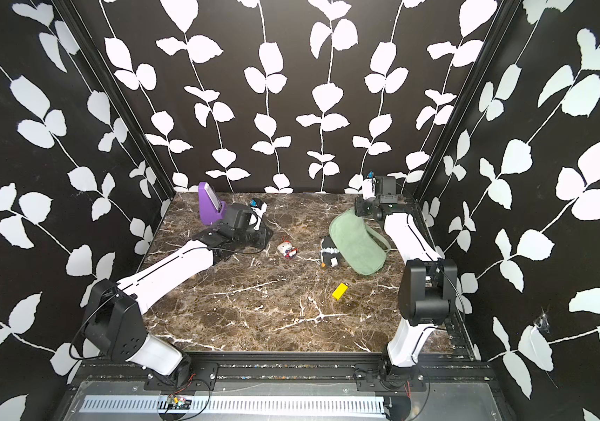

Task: Remove the decoration from the bag
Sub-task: Place the bag at the center of the board.

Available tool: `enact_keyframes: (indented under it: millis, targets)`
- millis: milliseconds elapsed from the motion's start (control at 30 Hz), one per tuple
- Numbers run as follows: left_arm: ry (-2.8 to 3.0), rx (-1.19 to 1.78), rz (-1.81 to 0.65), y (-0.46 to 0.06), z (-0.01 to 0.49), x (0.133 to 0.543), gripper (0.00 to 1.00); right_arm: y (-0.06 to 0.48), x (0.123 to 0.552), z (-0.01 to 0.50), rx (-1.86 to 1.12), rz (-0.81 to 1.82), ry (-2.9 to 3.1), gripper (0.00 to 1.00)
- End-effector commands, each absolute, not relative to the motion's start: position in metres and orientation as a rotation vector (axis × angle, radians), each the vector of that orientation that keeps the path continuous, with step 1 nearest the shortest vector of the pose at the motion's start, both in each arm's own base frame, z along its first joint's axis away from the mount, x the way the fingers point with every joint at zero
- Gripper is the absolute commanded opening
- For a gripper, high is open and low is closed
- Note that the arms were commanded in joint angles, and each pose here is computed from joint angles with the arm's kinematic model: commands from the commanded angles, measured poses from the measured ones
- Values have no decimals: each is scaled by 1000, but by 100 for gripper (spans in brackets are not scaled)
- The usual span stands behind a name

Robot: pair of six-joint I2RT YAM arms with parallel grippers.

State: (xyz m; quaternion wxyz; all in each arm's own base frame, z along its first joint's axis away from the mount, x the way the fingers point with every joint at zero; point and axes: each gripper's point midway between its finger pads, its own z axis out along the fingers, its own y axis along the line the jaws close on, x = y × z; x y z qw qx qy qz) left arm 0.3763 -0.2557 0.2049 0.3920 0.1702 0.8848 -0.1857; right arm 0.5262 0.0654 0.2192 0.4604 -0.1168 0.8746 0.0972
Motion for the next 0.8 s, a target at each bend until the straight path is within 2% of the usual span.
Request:
enact_keyframes:
  millis: [0,467,700,733,767]
  targets:
    - [2210,431,-469,-254,217,375,34,54,544,235,-240,257,2075,0]
    - [2217,423,-488,-256,216,374,34,9,560,181,-65,217,2185,0]
    - [2184,410,-461,-253,223,380,34,29,558,172,-74,397,2188,0]
    - [2168,403,-443,-251,226,383,34,31,556,172,-70,415,2187,5]
    - [2150,388,-418,-249,230,388,34,32,553,172,-68,426,2188,13]
